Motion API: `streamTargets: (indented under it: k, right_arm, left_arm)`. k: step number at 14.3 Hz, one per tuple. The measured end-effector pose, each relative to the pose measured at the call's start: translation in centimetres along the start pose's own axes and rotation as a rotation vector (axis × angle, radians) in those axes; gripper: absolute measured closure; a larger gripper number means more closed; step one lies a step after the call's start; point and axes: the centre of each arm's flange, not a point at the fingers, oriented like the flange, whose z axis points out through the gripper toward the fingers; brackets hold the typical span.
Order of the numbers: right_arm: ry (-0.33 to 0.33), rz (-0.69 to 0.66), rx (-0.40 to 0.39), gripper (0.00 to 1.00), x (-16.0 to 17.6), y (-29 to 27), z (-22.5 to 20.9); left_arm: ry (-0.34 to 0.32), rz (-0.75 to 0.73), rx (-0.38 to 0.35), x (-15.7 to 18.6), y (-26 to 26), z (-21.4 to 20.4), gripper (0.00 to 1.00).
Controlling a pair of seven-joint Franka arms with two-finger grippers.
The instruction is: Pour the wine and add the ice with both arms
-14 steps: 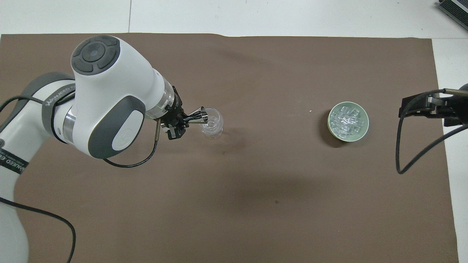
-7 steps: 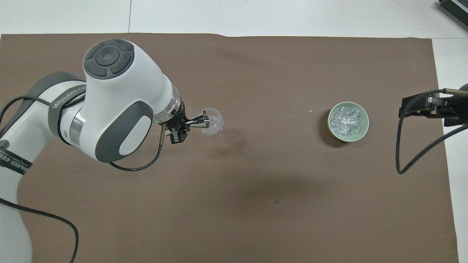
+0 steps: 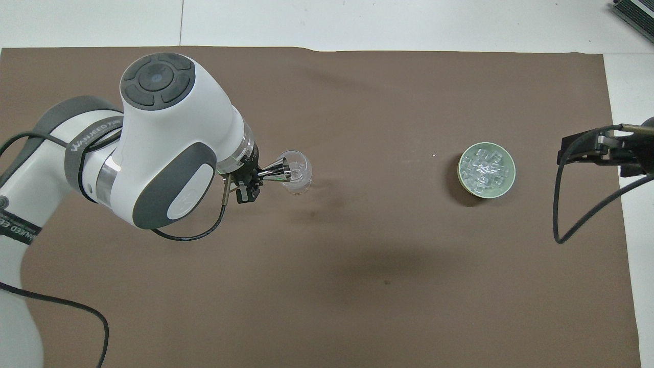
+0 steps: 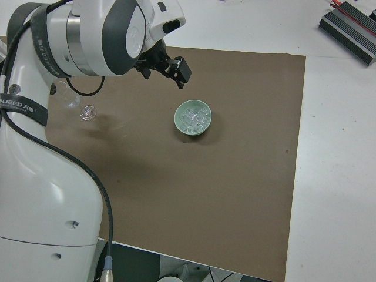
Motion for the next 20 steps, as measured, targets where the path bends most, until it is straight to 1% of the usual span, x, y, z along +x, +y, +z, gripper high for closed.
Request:
streamTargets:
  k: [4, 7, 10, 20]
  right_arm:
    - [0.000, 0.000, 0.000, 0.00, 0.0, 0.0, 0.0]
    - [0.000, 0.000, 0.000, 0.00, 0.0, 0.0, 0.0]
    - [0.000, 0.000, 0.000, 0.00, 0.0, 0.0, 0.0]
    - [0.000, 0.000, 0.000, 0.00, 0.0, 0.0, 0.0]
  left_arm:
    - [0.031, -0.007, -0.028, -0.3, 0.1, -0.1, 0.78]
    - [0.041, 0.002, -0.034, -1.3, -0.4, -0.1, 0.78]
    - [0.061, 0.000, -0.051, -1.4, -0.3, -0.3, 0.78]
    - [0.098, -0.009, -0.058, -2.0, -0.4, -0.1, 0.78]
